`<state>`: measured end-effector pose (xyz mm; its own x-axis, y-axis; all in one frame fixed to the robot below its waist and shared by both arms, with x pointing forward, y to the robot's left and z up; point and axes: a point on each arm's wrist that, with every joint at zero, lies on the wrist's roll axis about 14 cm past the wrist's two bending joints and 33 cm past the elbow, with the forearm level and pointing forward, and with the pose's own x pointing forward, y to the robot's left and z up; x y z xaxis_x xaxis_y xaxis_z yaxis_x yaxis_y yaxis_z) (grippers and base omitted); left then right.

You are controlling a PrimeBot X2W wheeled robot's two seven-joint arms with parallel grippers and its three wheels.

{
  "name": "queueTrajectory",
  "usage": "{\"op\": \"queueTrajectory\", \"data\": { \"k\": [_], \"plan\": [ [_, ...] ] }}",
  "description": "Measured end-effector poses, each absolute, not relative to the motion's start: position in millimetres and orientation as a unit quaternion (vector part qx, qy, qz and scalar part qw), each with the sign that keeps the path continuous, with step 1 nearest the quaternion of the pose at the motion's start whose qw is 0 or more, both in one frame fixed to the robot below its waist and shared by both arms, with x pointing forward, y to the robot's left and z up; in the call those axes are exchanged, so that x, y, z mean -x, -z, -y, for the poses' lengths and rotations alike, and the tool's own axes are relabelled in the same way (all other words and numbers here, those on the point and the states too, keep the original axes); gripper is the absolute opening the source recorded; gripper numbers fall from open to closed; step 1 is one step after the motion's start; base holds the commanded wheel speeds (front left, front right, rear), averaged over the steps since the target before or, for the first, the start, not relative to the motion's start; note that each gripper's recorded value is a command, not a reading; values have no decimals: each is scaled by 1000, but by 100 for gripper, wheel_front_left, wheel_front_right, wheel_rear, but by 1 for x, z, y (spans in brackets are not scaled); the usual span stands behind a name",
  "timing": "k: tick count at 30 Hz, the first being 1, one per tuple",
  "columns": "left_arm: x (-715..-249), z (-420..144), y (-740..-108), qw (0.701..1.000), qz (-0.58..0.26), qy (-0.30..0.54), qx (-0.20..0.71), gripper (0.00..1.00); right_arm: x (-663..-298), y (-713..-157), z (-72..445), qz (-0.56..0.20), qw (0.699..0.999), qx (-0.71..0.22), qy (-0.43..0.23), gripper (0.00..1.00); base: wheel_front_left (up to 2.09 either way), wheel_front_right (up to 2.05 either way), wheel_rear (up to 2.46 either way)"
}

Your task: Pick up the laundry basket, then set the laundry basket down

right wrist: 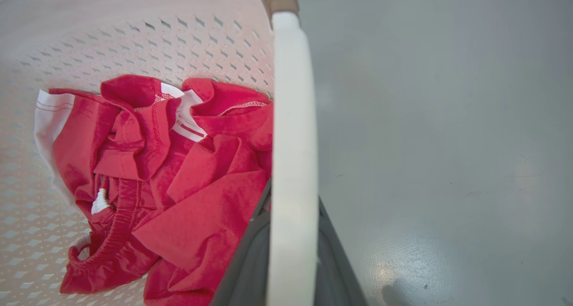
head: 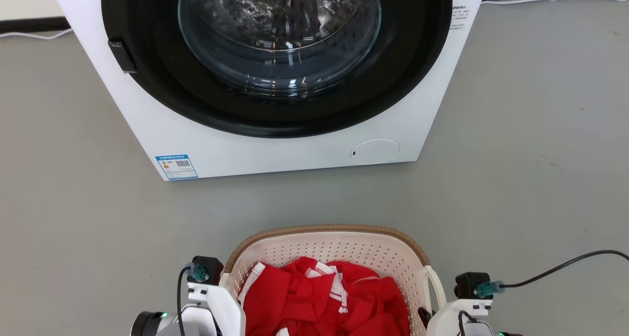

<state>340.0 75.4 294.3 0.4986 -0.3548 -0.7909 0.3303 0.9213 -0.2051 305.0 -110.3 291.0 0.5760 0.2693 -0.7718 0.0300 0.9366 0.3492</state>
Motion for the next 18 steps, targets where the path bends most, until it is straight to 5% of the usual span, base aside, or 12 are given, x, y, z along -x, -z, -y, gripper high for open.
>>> {"op": "queueTrajectory", "data": {
  "k": [18],
  "plan": [
    [-315, -69, -295, 853, -479, 206, 4, 0, -275, -290, 115, -468, 866, -164, -63, 0, 0, 0, 0]
  ]
}}
